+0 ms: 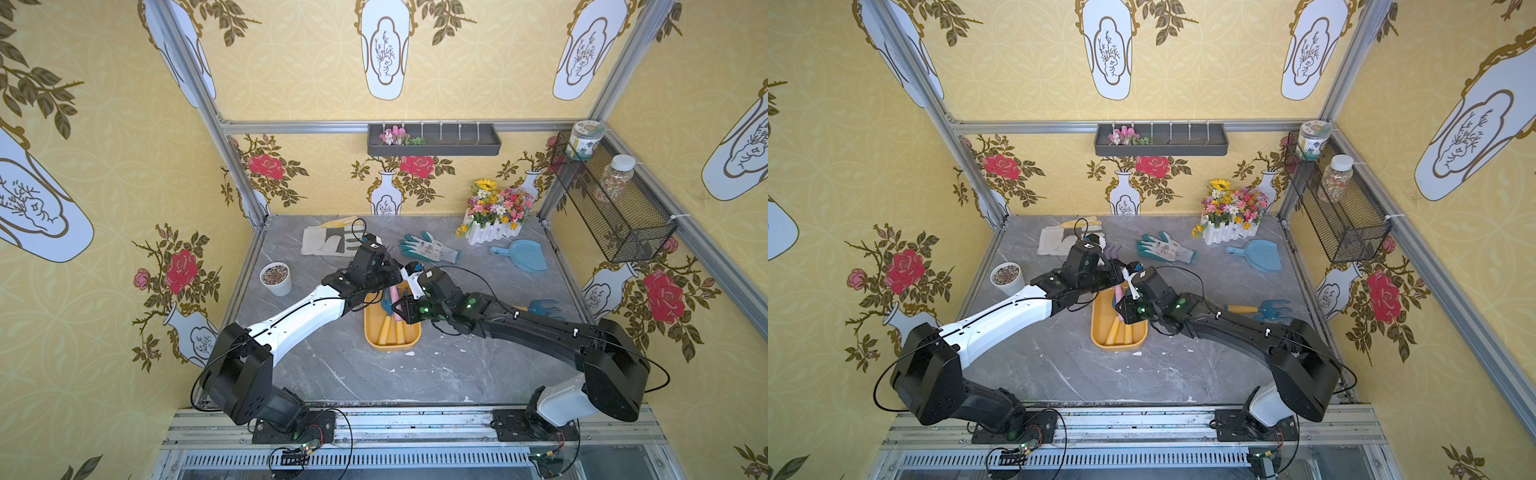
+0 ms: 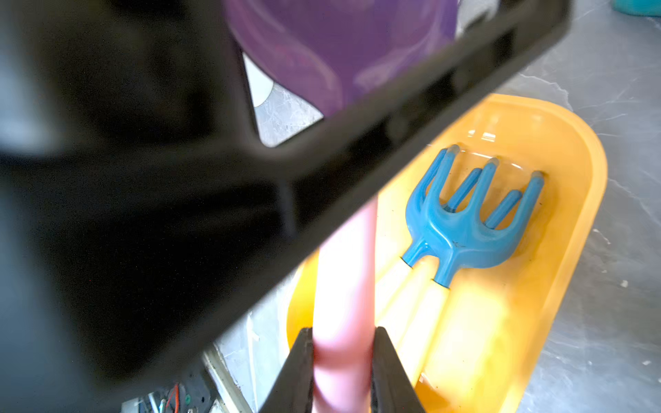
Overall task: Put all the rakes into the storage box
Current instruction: Pick up the rake at the center of the board.
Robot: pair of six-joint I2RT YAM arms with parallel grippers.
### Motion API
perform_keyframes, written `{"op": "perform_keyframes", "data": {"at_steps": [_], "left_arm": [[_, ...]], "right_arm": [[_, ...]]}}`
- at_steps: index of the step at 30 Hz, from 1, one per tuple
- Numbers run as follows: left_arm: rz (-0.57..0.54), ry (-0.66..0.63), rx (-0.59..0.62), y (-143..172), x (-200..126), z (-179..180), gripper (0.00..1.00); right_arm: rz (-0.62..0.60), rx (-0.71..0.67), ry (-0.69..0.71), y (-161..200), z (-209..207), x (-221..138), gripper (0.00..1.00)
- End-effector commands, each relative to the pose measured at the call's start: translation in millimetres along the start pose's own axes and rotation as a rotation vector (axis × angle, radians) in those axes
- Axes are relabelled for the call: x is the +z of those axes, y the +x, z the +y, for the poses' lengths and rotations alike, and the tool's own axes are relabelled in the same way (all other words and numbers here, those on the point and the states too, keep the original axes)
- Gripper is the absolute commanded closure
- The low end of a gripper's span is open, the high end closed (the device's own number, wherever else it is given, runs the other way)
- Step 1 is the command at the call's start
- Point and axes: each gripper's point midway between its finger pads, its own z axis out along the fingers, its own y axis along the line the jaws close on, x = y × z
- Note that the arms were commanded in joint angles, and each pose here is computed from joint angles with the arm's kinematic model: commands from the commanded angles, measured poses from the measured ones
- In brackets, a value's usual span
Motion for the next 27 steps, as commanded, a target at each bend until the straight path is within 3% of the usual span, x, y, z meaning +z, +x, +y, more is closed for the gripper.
{"op": "perform_keyframes", "data": {"at_steps": [1, 6, 14, 27], "left_arm": [[-0.013, 0.061, 0.024, -3, -1, -12, 0.48], [-0.046, 0.097, 0.042, -8, -10, -18, 0.41], [-0.091, 0.108, 0.068, -13, -24, -15, 0.43], [-0.021, 0.346, 0.069, -1, -28, -42, 0.46]], "right_arm": [[-0.031, 0.018, -0.087, -9, 9, -3, 0.98], [-0.053, 0.074, -0.154, -16, 5, -11, 0.99], [-0.224, 0.261, -0.384, -53, -8, -46, 0.98], [-0.256, 0.235, -0.653, -72, 26, -74, 0.97]]}}
